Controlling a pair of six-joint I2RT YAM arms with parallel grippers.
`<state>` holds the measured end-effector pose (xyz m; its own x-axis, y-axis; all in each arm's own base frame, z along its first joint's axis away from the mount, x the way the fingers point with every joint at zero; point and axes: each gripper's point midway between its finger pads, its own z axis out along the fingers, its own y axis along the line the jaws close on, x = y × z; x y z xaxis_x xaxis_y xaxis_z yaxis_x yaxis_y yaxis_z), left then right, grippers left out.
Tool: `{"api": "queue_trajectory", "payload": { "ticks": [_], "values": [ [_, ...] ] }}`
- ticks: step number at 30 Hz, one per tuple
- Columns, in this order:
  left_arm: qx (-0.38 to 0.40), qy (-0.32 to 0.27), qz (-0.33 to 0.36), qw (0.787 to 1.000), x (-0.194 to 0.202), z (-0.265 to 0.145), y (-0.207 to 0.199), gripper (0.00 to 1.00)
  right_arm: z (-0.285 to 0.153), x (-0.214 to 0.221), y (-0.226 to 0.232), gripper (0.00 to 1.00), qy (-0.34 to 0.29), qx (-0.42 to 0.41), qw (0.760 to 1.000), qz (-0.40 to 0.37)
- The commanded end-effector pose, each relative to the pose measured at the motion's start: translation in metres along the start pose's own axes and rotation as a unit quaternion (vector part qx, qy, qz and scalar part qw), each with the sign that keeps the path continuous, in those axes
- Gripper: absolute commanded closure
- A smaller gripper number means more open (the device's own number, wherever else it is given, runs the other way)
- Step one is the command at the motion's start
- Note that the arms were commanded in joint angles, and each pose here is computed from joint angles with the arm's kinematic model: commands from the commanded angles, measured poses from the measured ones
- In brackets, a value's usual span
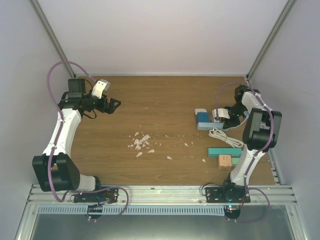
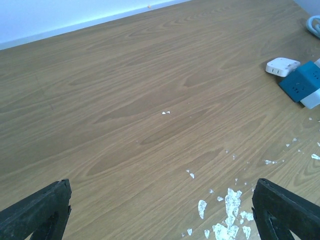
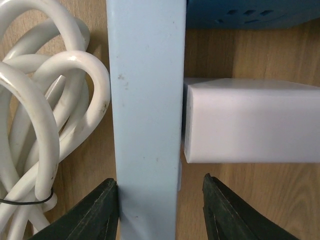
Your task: Pull the plug off the socket
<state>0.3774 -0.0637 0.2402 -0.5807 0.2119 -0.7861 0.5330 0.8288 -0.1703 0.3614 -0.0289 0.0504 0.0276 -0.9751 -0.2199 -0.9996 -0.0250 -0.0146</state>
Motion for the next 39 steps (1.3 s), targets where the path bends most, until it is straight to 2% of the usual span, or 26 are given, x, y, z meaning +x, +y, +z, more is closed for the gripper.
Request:
{"api": "queue_trajectory", "payload": {
  "ticks": [1, 7, 15, 18, 25, 32, 39],
  "values": [
    [-0.018, -0.019, 0.008, 1.0, -0.013, -0.004, 0.003, 0.01, 0.01, -0.003, 0.0, 0.55, -0.004, -0.004, 1.0, 0.003],
    [-0.032, -0.017, 0.0, 0.999, -0.015, -0.002, 0.011, 0.01, 0.015, -0.008, 0.004, 0.56, -0.008, -0.006, 1.0, 0.01],
    [-0.032, -0.018, -0.008, 0.999, -0.018, 0.001, 0.014, 0.01, 0.015, -0.008, 0.01, 0.52, -0.006, -0.012, 1.0, 0.007],
    [-0.034, -0.017, -0.009, 0.999, -0.019, 0.002, 0.015, 0.01, 0.013, -0.009, 0.006, 0.57, -0.01, -0.003, 1.0, 0.006],
    [-0.055, -0.012, -0.015, 0.998, -0.02, 0.003, 0.025, 0.01, 0.006, -0.022, -0.015, 0.77, -0.031, 0.04, 0.999, 0.018],
    [-0.059, -0.009, -0.021, 0.998, -0.022, 0.005, 0.036, 0.01, 0.004, -0.041, -0.032, 0.81, -0.037, 0.089, 0.995, 0.0],
    [-0.045, -0.001, -0.031, 0.999, -0.019, 0.012, 0.042, 0.01, -0.005, -0.09, -0.054, 0.89, -0.067, 0.152, 0.986, -0.029]
  ]
}}
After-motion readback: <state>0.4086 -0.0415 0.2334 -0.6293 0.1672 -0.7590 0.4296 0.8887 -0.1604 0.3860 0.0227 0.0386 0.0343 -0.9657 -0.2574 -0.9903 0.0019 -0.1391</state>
